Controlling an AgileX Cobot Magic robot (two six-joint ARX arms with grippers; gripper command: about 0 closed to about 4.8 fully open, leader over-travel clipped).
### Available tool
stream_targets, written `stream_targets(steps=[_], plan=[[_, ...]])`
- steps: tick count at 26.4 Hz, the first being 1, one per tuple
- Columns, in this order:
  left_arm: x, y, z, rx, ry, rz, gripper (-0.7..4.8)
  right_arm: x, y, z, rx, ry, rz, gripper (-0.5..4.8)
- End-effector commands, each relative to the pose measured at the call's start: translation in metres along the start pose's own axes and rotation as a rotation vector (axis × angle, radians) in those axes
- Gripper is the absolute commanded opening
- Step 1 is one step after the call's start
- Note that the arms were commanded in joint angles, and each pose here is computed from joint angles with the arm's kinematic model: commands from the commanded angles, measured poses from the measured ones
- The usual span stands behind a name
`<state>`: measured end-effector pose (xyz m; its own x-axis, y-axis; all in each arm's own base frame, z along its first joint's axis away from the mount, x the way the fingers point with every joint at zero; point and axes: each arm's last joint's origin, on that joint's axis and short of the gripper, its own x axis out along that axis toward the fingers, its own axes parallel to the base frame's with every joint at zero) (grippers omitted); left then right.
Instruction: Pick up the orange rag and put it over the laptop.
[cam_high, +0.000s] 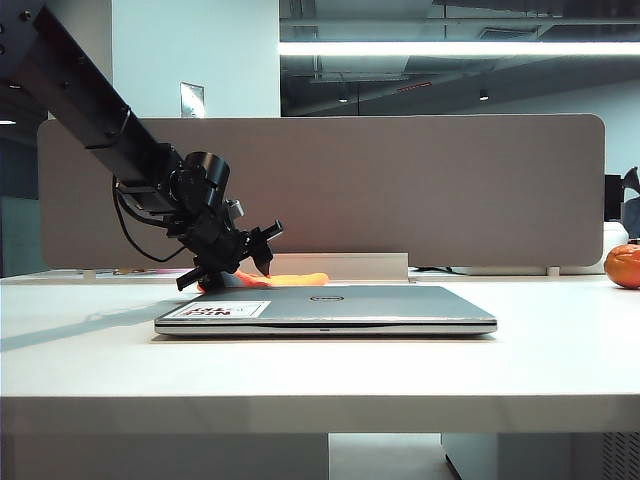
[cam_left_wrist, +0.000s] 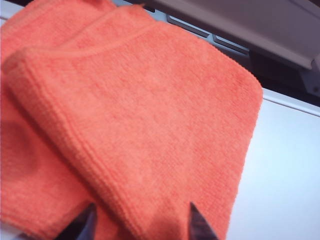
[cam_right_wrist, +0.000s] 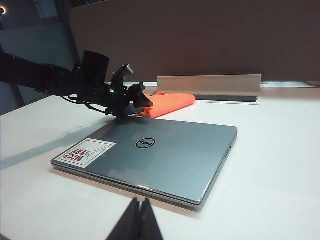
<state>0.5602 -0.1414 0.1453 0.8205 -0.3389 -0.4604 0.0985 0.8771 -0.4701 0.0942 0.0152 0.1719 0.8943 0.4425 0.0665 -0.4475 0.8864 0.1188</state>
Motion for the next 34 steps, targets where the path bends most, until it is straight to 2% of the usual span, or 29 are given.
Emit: stream_targets(steps=[1,5,9,10,11,16,23,31,34], plan=[[0.001,-0.003,0.003,0.003,-0.034,-0.020,2.04,0.000,0.000,0.000,-0.001,-0.012,0.005,-0.05],[0.001,-0.003,0.004,0.005,-0.043,-0.025,1.04,0.000,0.000,0.000,-0.001,-0.012,0.004,-0.05],[0.002,-0.002,0.003,0.005,-0.042,-0.024,0.64,0.000,0.000,0.000,-0.001,-0.012,0.004,-0.05],[0.002,-0.002,0.003,0.005,-0.041,-0.024,0.12,0.000,0.000,0.000,-0.001,-0.012,0.004,-0.05],[0.002,-0.002,0.003,0.005,-0.042,-0.023,-0.07,0.000,0.000,0.000,-0.001,-0.012,0.004,-0.05],[0.001,-0.003,0.004,0.008,-0.054,-0.033,-0.06,0.000,0.000,0.000,-0.001,-0.012,0.004,-0.05],[-0.009,-0.014,0.019,0.025,-0.081,-0.126,-0.06,0.000,0.000,0.000,-0.001,-0.012,0.004,-0.05],[-0.062,-0.054,0.073,0.061,-0.175,-0.261,-0.06,0.000,0.000,0.000,0.000,-0.010,0.003,-0.05],[-0.093,-0.074,0.096,0.090,-0.205,-0.358,-0.06,0.000,0.000,0.000,0.001,-0.007,0.003,-0.05]])
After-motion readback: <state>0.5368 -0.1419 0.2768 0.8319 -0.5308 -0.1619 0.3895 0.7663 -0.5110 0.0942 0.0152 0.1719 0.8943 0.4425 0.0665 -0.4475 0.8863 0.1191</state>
